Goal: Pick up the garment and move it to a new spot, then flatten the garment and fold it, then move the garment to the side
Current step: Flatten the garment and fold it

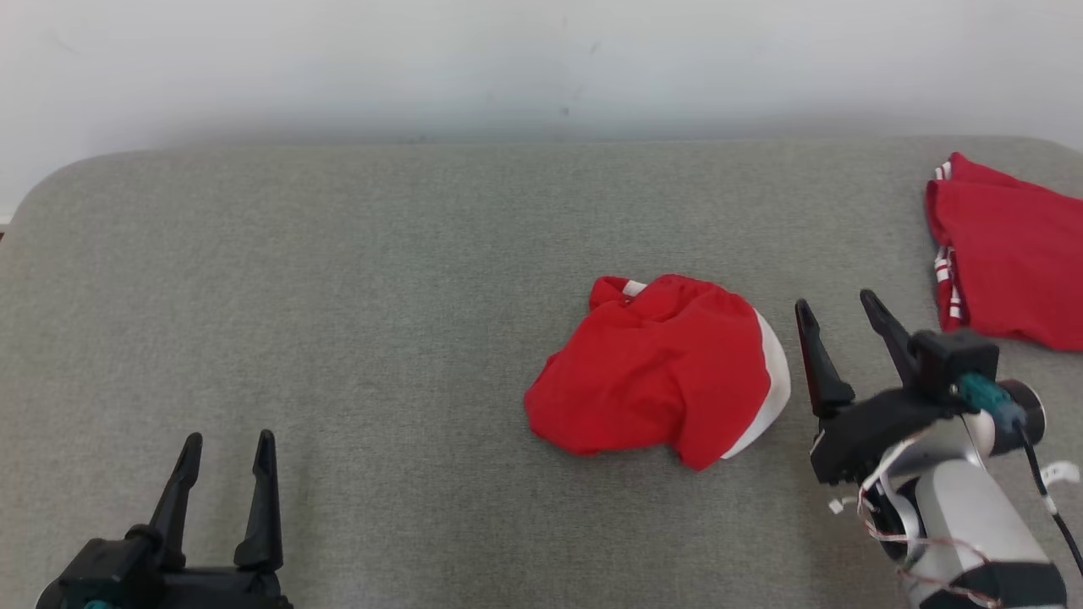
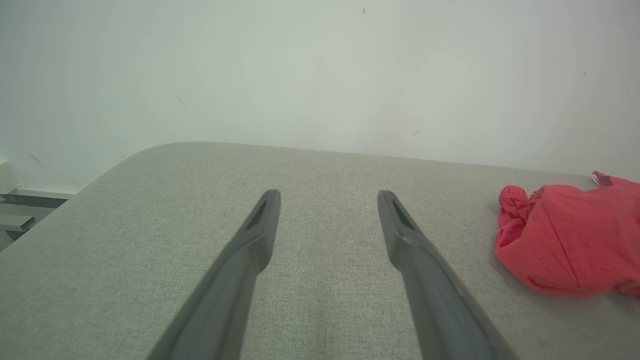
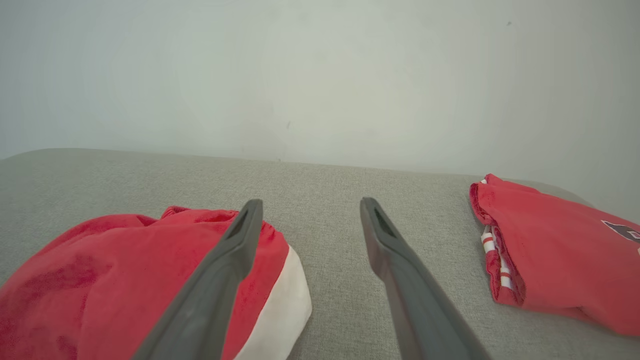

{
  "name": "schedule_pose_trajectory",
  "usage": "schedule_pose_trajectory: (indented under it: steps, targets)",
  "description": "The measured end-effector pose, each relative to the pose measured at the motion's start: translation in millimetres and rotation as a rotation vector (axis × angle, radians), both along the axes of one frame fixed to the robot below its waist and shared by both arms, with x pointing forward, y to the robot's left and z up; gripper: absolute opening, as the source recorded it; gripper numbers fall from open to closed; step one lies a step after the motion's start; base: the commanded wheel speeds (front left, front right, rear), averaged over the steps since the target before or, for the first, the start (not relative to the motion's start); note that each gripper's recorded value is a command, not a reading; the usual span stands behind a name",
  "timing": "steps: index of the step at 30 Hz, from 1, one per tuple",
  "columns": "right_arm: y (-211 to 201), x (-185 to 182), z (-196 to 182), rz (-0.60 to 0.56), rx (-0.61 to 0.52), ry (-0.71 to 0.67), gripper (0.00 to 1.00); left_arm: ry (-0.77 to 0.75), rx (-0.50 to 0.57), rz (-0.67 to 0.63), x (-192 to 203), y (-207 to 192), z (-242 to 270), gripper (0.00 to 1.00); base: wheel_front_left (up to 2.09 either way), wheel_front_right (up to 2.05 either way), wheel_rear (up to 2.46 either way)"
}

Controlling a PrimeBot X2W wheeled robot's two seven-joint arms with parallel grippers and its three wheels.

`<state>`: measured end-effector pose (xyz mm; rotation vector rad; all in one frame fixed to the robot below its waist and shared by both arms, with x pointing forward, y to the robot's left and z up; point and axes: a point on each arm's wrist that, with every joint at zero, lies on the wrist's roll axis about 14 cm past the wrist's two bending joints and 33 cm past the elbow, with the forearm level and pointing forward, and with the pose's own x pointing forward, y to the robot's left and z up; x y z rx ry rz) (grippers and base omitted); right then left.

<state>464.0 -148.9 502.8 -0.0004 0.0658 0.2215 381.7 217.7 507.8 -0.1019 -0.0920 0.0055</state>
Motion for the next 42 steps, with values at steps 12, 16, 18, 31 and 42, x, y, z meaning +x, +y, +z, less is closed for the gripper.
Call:
schedule_pose_trajectory:
  steps: [12,16,18,31,42]
  targets:
    - [18,42,-56,0.061,-0.070,0.243,1.00,0.027,-0.011,0.054,-4,14,-8,1.00,0.00,0.00,0.00]
    - [23,36,-88,0.068,-0.071,0.347,1.00,0.040,-0.010,0.069,-6,18,-12,1.00,0.00,0.00,0.00]
    - [25,31,-102,0.068,-0.067,0.392,0.41,0.045,-0.009,0.076,-7,20,-14,1.00,0.00,0.00,0.00]
    - [-2,47,-50,0.012,-0.046,0.173,0.00,0.012,-0.013,0.060,-9,17,-2,1.00,0.00,0.00,0.00]
    - [95,48,58,0.260,-0.010,-0.173,0.00,-0.026,-0.013,0.096,-23,28,10,1.00,0.00,0.00,0.00]
